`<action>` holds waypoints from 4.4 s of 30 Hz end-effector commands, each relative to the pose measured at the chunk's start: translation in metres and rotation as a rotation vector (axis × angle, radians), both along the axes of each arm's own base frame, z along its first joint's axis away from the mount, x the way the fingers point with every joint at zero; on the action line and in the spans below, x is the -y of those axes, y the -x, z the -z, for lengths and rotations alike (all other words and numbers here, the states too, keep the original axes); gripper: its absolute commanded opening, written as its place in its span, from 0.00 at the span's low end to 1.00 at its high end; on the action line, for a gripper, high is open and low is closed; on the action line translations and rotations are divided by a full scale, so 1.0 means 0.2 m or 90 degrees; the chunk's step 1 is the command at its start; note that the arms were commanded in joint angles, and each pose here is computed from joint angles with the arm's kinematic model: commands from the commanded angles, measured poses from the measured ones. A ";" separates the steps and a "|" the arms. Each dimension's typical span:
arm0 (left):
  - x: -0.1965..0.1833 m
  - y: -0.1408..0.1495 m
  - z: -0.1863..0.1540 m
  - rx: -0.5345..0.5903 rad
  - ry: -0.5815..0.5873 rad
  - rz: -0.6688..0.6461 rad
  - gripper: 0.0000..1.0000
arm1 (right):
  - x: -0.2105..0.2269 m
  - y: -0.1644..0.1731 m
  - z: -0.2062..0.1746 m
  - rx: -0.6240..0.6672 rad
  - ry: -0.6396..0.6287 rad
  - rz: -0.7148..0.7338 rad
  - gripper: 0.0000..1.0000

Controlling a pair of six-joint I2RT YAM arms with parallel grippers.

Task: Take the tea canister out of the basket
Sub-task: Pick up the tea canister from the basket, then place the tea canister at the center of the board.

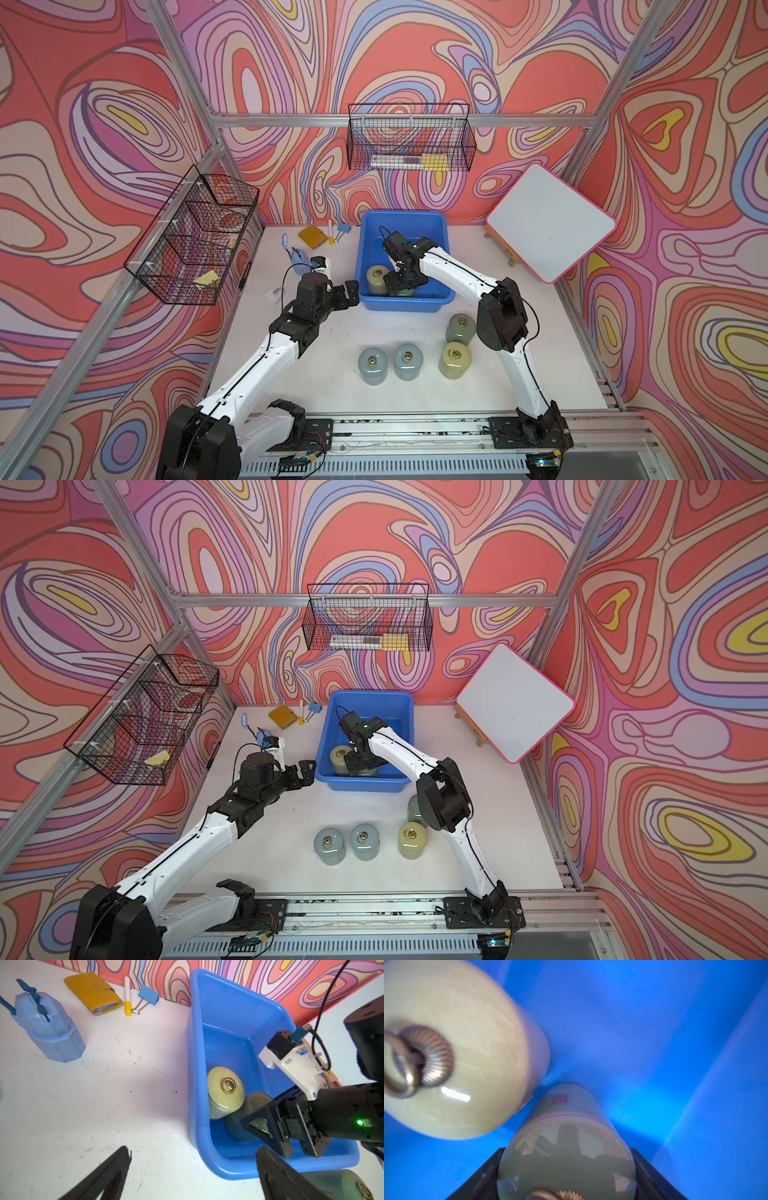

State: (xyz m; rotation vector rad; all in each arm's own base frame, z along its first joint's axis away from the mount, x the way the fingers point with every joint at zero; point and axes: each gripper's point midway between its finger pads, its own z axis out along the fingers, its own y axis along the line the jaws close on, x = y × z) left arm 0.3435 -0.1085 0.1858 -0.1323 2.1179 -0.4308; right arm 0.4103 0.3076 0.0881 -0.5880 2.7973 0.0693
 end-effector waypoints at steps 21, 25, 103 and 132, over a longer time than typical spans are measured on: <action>-0.03 0.01 -0.03 0.019 0.004 -0.015 0.99 | 0.04 -0.04 -0.34 0.068 -0.007 0.021 0.65; -0.03 0.01 -0.03 0.018 0.003 -0.015 0.99 | 0.05 -0.04 -0.41 0.081 -0.012 0.023 0.65; -0.06 0.04 -0.05 0.016 -0.003 -0.033 0.99 | 0.20 0.73 -0.33 0.049 -0.059 0.127 0.65; -0.07 0.04 -0.06 0.020 -0.001 -0.033 0.99 | 0.19 0.70 -0.01 0.026 -0.031 0.186 0.69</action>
